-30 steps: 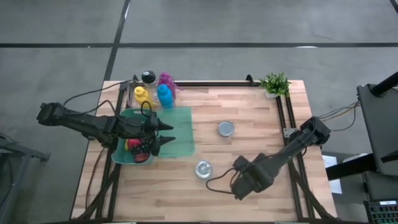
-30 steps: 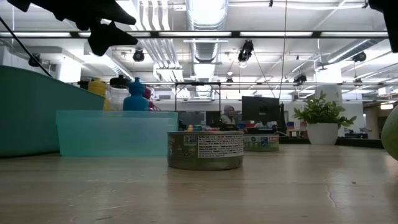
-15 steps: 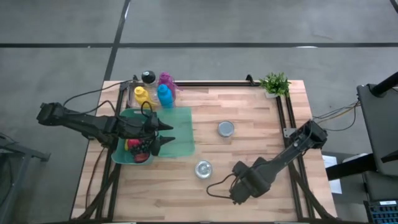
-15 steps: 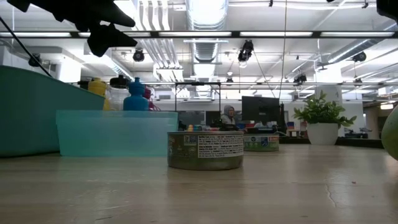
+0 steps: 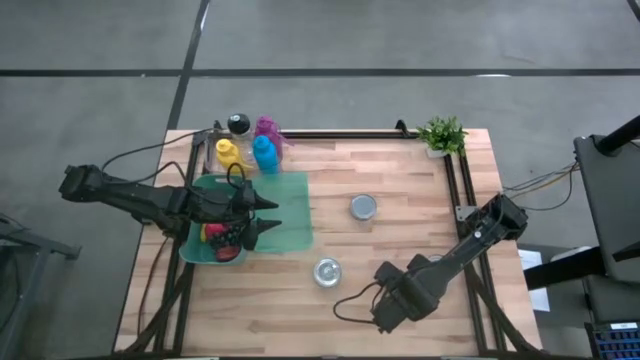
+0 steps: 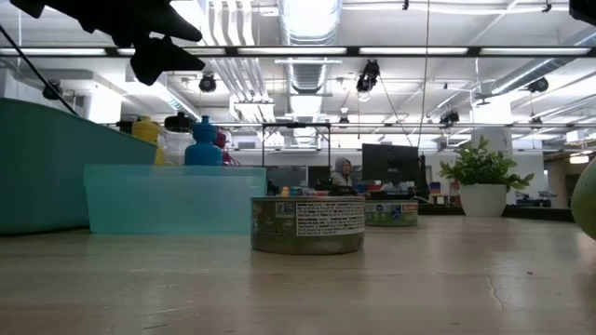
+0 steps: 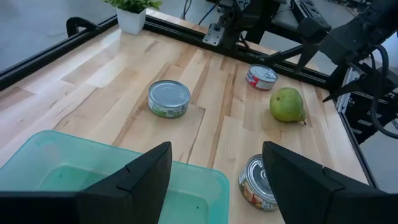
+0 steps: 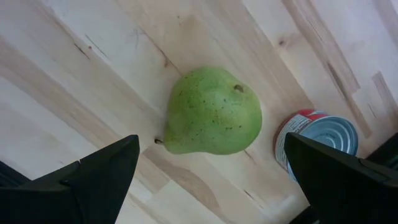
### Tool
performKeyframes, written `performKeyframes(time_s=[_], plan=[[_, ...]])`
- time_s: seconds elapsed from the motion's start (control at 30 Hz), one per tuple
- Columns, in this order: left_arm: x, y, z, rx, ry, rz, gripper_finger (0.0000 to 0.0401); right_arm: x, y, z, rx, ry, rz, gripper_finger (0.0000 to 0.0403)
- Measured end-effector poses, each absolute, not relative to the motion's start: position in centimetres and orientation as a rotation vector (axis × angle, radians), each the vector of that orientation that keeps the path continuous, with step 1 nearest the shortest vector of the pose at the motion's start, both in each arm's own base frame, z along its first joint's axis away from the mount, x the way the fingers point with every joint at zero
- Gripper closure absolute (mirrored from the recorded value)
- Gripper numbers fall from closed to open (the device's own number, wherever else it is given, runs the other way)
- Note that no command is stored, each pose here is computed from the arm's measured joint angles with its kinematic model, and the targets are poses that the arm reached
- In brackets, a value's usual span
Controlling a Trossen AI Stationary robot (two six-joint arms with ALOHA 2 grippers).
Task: Pick & Place Food Item
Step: Put the pear into the green bin
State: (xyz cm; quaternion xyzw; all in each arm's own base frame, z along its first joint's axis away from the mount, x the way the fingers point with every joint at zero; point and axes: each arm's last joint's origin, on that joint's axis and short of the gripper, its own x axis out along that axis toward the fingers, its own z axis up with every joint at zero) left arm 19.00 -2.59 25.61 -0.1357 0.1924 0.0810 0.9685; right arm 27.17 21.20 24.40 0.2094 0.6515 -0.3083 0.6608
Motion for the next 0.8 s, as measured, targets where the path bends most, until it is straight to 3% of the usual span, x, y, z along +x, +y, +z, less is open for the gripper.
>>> performKeyframes(time_s=[0.8], plan=[[19.0,-2.6,25.6,-0.275,0.389,0.161,0.0147,25.9,21.3,18.9,0.492,1.437,-0.735,0.0003]])
